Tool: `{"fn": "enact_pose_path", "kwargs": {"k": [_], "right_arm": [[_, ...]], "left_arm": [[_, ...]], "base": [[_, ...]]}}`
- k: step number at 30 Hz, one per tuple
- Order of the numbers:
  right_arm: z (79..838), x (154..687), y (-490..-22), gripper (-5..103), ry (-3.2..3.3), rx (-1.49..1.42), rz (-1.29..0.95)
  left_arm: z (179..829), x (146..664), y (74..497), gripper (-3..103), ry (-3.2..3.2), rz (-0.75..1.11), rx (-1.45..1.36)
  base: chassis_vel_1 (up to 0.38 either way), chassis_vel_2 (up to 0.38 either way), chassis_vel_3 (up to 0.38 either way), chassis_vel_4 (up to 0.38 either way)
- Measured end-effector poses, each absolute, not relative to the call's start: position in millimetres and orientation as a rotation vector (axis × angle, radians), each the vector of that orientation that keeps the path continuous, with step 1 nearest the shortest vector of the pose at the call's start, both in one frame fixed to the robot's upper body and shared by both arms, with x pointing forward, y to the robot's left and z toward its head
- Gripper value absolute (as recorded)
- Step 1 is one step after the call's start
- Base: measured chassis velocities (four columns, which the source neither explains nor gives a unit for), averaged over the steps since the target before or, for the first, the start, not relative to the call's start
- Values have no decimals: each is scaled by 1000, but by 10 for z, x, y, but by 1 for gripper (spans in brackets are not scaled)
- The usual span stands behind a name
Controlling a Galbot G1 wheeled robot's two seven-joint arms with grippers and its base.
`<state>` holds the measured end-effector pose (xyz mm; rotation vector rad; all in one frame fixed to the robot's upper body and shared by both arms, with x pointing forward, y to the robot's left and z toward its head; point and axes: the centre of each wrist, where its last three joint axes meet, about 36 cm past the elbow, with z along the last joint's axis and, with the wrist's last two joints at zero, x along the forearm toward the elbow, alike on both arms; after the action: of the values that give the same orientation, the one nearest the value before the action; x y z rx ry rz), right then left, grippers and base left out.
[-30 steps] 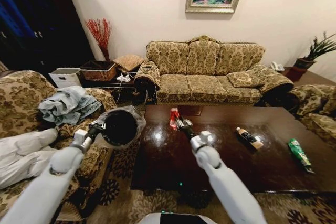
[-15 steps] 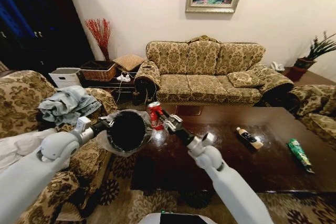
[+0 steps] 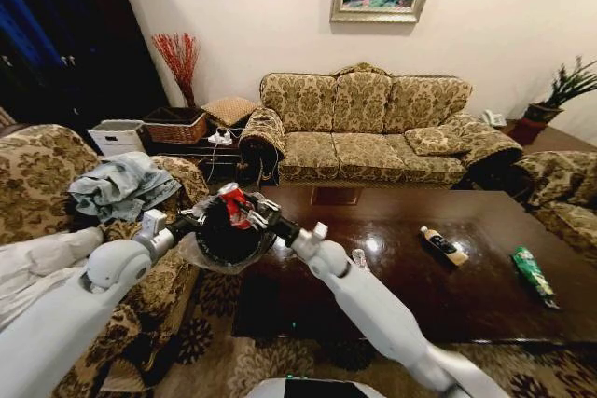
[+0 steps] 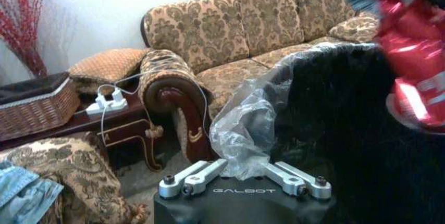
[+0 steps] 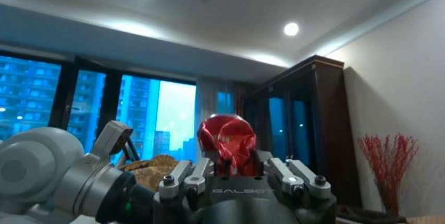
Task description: Move to the front of the table and place the trash on the table into the trash bin.
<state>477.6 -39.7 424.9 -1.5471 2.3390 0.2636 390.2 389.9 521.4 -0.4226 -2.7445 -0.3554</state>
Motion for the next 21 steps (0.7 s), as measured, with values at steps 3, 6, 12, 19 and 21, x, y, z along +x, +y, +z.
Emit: {"fn": "enact_pose_path", "kwargs": {"k": [3, 6, 12, 19, 21], "right_arm": [[4237, 4772, -364, 51, 2335, -1564, 260], [4252, 4784, -367, 62, 2331, -1567, 251], [4366, 4766, -453, 84, 2345, -1489, 320], [4704, 4331, -1503, 100, 2656, -1011, 275], [4664, 4199, -1719, 100, 2752, -892, 263]], "left_arm": [[5122, 3915, 3889, 0, -2758, -324, -412], [5094, 3934, 3880, 0, -2764, -309, -407], [5050, 3967, 3920, 0, -2767, -318, -385], [4875, 3989, 4076, 0, -2778, -344, -318], [4867, 3986, 4076, 0, -2785, -342, -316]], "base": [[0, 0, 0, 0], [0, 0, 0, 0], [0, 0, 0, 0], [0, 0, 0, 0], [0, 0, 0, 0]]}}
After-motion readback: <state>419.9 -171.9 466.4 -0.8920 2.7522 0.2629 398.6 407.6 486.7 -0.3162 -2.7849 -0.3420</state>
